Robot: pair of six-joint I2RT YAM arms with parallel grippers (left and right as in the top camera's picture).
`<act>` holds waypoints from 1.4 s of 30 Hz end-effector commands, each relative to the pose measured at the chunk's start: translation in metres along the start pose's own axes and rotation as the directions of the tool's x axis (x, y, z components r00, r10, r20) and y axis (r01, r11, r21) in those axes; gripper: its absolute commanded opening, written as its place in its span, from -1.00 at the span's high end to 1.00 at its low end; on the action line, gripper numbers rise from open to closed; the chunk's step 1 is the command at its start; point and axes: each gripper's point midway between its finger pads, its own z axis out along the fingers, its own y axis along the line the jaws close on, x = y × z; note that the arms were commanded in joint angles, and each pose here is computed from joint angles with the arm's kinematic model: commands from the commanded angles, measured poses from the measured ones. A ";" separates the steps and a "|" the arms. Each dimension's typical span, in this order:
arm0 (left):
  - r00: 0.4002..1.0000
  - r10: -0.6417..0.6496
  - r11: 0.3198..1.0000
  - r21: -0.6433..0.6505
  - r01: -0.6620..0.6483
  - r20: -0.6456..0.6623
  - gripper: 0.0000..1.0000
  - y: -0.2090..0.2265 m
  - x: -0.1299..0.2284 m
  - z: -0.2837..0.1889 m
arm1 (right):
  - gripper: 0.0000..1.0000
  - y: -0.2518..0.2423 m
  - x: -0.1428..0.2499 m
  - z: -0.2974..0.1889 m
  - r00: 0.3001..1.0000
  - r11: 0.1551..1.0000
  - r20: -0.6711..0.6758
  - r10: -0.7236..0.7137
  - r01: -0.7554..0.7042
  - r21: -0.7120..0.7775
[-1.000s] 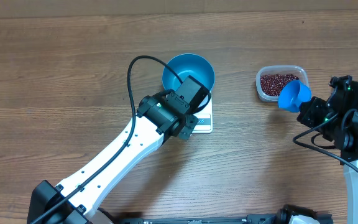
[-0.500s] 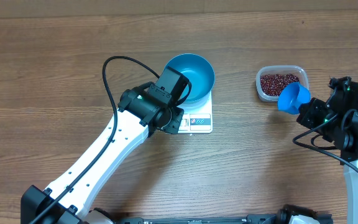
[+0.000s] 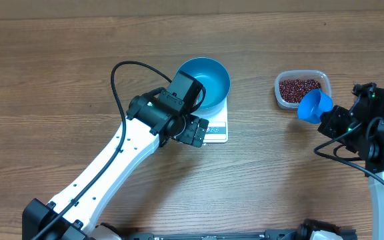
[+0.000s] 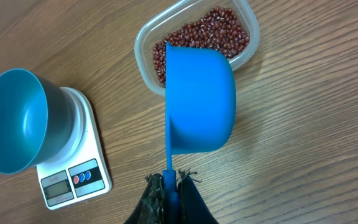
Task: Scoop item into bowl and weigh 150g on scale
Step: 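Raise the left gripper away from the scale, then lower the blue scoop into the red bean tub with the right gripper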
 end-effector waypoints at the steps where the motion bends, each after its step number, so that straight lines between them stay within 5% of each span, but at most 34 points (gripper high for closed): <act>1: 1.000 -0.008 1.000 0.019 0.007 0.030 -0.99 -0.001 -0.004 -0.009 | 0.93 0.004 -0.010 -0.007 0.999 1.000 0.033 -0.009 0.010 -0.008; 10: 1.000 -0.008 1.000 0.019 0.007 0.030 -0.99 -0.001 -0.004 -0.009 | 0.93 0.007 -0.015 -0.015 0.999 1.000 0.052 -0.015 0.015 -0.014; 23: 1.000 -0.008 1.000 0.019 0.007 0.030 -0.99 -0.001 -0.004 -0.009 | 0.93 0.045 -0.081 -0.111 0.961 0.989 0.240 -0.136 0.144 -0.016; 31: 1.000 -0.008 1.000 0.019 0.007 0.030 -0.99 -0.001 -0.004 -0.009 | 0.93 0.075 -0.115 -0.087 0.944 0.939 0.110 -0.312 0.288 0.187; 35: 1.000 -0.008 1.000 0.019 0.007 0.030 -0.99 -0.001 -0.004 -0.009 | 0.93 0.085 -0.115 -0.039 0.894 0.808 -0.049 -0.446 0.426 0.406; 42: 1.000 -0.008 1.000 0.019 0.007 0.030 -0.99 -0.001 -0.004 -0.009 | 0.93 0.071 -0.090 0.045 0.852 0.687 -0.315 -0.419 0.524 0.503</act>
